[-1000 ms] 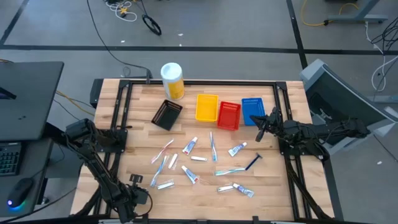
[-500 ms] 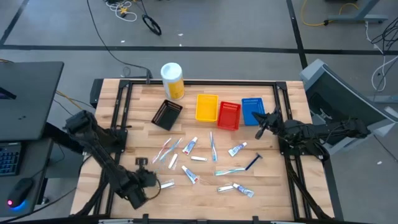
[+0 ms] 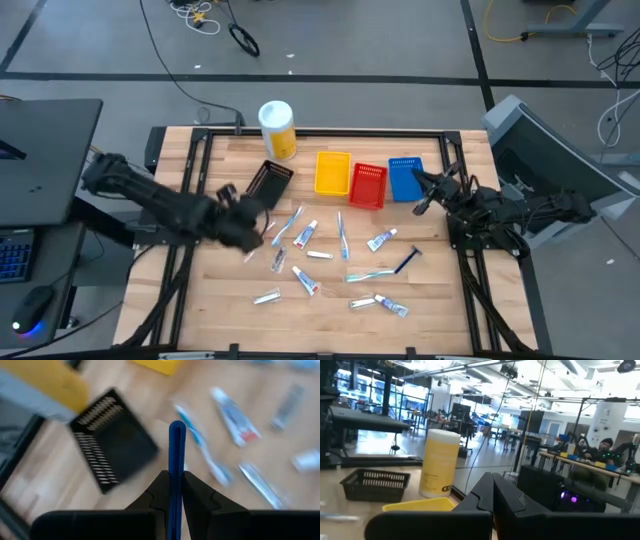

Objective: Pick & Place Travel size toiletries
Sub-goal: Put the blue razor into the black bin

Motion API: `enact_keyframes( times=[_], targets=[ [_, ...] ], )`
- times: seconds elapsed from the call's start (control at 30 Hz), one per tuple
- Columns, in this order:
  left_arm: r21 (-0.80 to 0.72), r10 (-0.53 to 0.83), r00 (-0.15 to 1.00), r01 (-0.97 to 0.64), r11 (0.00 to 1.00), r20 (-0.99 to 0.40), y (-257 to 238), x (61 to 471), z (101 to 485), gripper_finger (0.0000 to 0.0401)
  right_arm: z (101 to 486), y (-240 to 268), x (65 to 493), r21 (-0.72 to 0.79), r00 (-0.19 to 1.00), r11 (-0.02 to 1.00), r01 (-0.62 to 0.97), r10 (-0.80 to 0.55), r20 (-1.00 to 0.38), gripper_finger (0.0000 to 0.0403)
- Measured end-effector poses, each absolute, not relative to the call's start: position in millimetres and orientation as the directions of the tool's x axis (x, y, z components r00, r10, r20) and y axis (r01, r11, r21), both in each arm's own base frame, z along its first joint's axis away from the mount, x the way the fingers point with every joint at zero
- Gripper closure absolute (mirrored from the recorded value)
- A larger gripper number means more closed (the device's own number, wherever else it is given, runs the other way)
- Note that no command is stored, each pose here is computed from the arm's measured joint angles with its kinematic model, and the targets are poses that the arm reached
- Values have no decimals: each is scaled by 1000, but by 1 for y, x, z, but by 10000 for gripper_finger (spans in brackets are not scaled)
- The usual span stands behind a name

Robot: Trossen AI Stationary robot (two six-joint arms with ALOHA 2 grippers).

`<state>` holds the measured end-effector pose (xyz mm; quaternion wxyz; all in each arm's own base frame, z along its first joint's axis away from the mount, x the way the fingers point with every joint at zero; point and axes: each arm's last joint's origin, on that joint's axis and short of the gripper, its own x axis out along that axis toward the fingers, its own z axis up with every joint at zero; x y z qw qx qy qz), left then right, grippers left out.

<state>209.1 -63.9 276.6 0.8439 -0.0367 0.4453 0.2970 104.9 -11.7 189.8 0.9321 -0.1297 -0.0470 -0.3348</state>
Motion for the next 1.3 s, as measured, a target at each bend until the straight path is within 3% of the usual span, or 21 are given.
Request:
enact_keyframes(
  times=[0.17, 0.4, 0.63, 0.77, 0.93, 1.3],
  targets=[
    [214, 551, 374, -649, 730, -746, -16, 225, 280, 359, 189, -14, 105, -147, 762, 749, 647, -626, 164, 402],
    [84, 558, 431, -734, 674, -709, 28, 241, 276, 360, 173, -14, 107, -130, 789, 780, 612, -613, 31, 371],
    [95, 511, 354, -745, 661, -784, 53, 248, 235, 357, 167, -12, 111, -29, 856, 856, 516, -517, -20, 326],
    [170, 576, 289, -771, 613, -765, 66, 255, 215, 357, 165, -10, 113, 1, 888, 889, 459, -458, -39, 309],
    [178, 551, 272, -757, 629, -789, 84, 266, 196, 356, 160, -8, 116, 0, 921, 925, 381, -379, -84, 304],
    [142, 408, 181, -751, 645, -895, 102, 271, 155, 345, 155, -7, 119, 62, 920, 923, 380, -371, -130, 304]
  ],
)
